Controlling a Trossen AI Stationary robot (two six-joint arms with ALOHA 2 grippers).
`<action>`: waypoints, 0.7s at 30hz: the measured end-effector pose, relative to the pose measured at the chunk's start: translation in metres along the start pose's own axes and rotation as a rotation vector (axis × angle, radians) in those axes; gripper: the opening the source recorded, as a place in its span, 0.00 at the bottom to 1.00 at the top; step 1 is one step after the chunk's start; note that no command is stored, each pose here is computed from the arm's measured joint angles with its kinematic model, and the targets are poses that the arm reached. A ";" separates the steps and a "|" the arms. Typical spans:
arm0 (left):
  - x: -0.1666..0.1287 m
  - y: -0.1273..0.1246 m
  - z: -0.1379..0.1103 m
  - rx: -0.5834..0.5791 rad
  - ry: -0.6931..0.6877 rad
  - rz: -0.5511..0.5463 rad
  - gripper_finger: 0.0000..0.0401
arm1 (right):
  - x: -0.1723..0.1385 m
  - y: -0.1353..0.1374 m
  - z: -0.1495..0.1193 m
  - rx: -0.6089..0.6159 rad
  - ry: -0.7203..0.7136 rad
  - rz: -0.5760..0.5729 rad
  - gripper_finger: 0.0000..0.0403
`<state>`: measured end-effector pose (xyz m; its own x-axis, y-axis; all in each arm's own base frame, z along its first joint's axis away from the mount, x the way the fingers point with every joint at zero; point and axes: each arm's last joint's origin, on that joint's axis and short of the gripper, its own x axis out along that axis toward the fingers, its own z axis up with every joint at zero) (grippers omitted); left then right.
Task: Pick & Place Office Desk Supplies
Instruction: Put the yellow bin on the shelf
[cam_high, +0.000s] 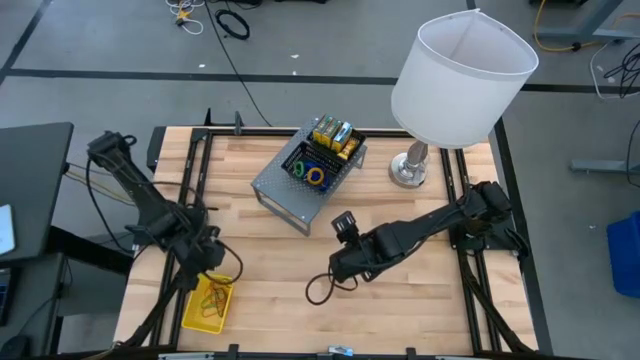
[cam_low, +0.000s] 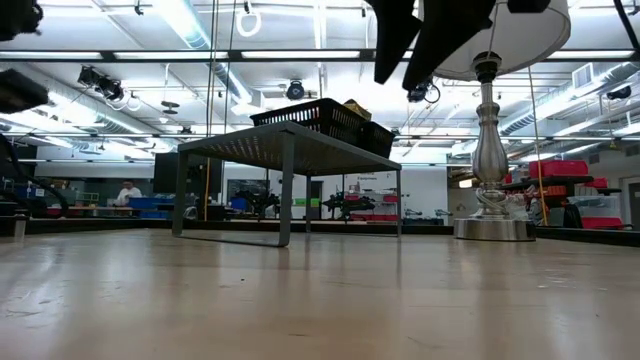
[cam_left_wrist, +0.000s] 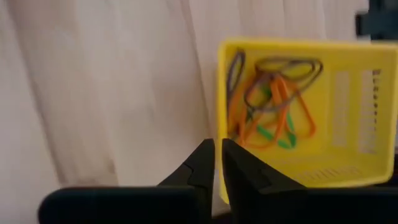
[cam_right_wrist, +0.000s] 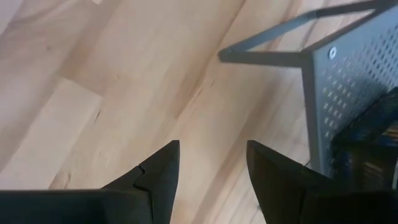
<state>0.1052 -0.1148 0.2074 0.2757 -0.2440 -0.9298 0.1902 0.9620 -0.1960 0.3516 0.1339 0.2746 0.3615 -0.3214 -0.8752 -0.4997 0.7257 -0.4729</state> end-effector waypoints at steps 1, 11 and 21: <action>0.003 -0.002 0.000 -0.009 0.026 -0.006 0.10 | 0.001 0.000 -0.001 0.003 0.007 0.002 0.48; 0.033 -0.013 0.001 -0.057 0.214 0.017 0.22 | 0.000 0.001 -0.001 0.018 0.006 0.002 0.48; 0.052 -0.015 0.003 -0.044 0.234 0.099 0.26 | 0.000 0.001 -0.001 0.045 0.006 0.005 0.48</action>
<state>0.1199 -0.1418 0.1634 0.0643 -0.1178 -0.9910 0.1307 0.9855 -0.1087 0.3510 0.1340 0.2740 0.3541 -0.3214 -0.8782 -0.4657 0.7538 -0.4636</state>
